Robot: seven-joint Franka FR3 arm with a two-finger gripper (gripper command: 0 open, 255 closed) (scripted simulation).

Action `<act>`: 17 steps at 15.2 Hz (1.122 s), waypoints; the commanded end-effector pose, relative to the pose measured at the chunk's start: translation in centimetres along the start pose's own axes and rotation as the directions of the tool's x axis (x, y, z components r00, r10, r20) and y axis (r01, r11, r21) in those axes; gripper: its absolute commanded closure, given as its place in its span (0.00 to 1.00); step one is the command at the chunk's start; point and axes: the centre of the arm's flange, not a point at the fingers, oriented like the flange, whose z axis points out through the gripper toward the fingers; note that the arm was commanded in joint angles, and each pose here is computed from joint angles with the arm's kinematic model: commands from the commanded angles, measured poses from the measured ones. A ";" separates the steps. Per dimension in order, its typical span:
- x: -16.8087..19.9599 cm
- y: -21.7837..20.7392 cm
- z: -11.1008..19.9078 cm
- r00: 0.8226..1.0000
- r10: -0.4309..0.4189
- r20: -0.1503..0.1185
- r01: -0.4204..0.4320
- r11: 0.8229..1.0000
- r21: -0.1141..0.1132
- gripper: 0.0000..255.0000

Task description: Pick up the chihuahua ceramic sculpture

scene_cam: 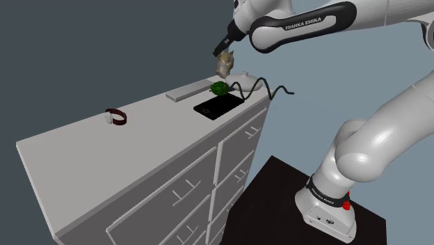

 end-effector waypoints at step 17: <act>-0.1 -0.1 0.1 1.000 0.000 -0.001 0.000 1.000 0.000 1.00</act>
